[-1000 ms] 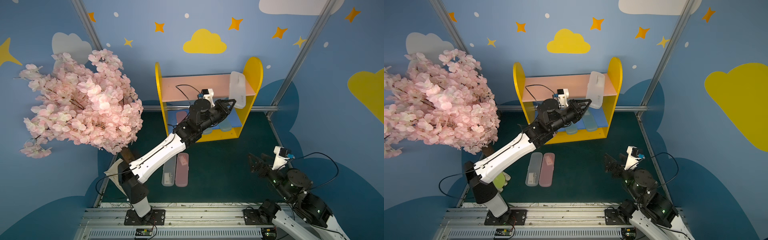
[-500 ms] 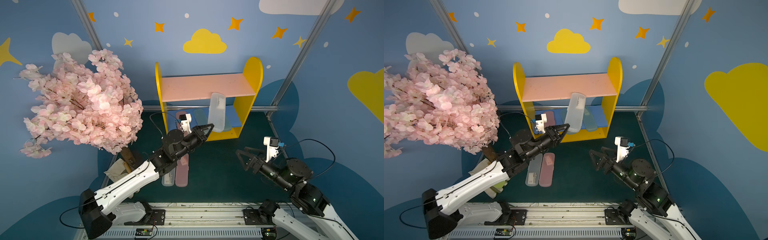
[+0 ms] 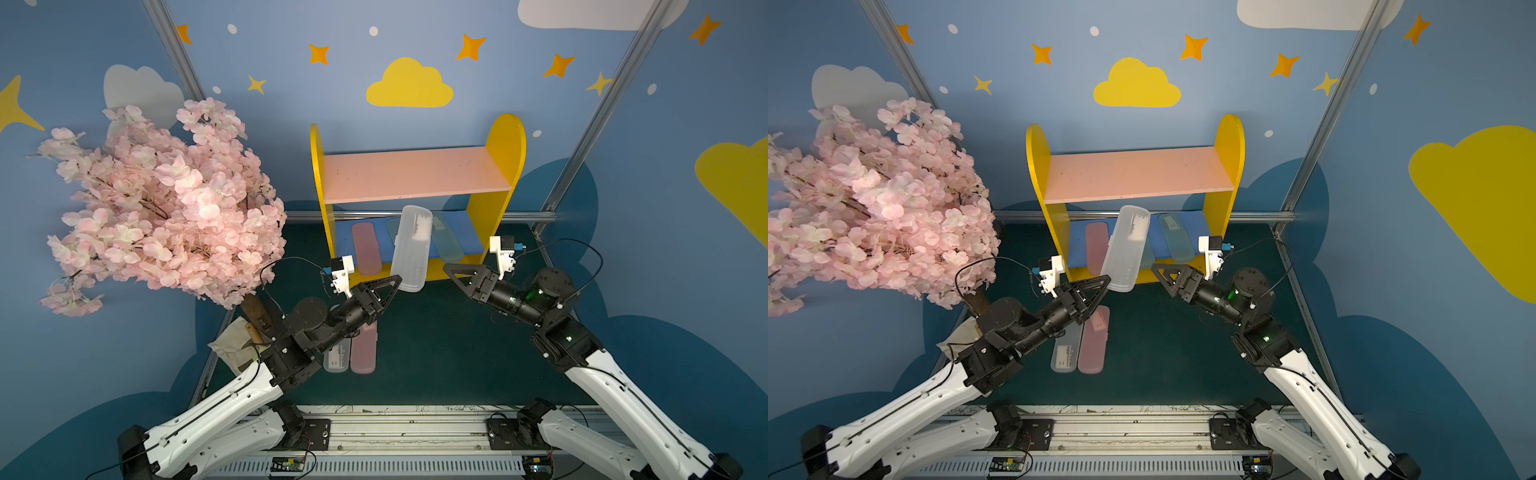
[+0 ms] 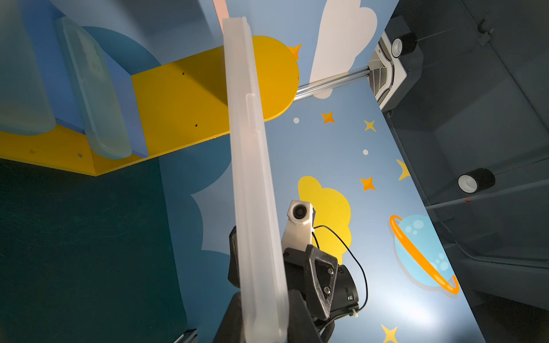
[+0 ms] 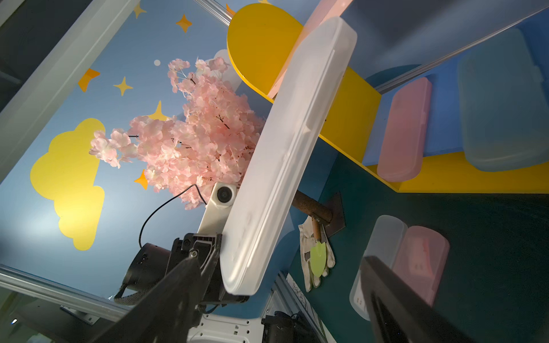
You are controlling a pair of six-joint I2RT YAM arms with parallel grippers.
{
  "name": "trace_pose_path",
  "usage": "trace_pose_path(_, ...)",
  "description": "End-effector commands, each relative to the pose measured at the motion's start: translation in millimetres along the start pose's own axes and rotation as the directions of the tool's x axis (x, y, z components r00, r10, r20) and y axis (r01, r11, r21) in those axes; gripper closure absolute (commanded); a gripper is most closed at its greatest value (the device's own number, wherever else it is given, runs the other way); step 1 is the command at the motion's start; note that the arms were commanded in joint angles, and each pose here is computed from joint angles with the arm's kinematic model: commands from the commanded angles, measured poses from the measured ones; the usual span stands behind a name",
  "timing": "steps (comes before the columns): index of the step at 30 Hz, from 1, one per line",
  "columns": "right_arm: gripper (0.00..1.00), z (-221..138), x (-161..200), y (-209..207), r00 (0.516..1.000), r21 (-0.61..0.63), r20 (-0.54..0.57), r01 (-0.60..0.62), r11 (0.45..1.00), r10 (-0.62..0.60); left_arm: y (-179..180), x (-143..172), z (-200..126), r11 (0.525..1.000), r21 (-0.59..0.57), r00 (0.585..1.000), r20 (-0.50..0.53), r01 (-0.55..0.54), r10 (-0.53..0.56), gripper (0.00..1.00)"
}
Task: Remove the pencil cases from the shelf
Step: Place the pencil case at the center of the board.
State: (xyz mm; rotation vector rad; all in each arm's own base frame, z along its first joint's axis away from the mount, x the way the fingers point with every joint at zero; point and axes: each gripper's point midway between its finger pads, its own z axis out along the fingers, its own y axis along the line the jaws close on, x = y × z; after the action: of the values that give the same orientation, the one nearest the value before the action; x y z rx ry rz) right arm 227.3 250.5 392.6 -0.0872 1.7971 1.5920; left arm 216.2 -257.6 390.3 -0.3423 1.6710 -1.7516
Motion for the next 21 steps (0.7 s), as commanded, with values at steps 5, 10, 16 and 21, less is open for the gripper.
trace_pose_path(5,0.19,18,-11,27,0.996,-0.116,-0.038,-0.088,0.989,0.085,-19,1,-11,0.997,0.075,1.0,-0.01,0.006,-0.005,0.97)
trace_pose_path(10,0.26,32,-14,21,0.99,-0.113,-0.04,-0.141,0.984,0.137,-21,3,-10,0.996,0.086,1.0,-0.022,0.003,-0.001,0.97)
trace_pose_path(16,0.31,46,-11,24,0.987,-0.133,-0.067,-0.156,0.979,0.149,-21,4,-9,0.996,0.088,1.0,-0.028,0.001,0.001,0.97)
trace_pose_path(21,0.39,57,-8,27,0.982,-0.152,-0.099,-0.173,0.973,0.159,-21,6,-10,0.996,0.088,0.999,-0.036,0.001,0.002,0.97)
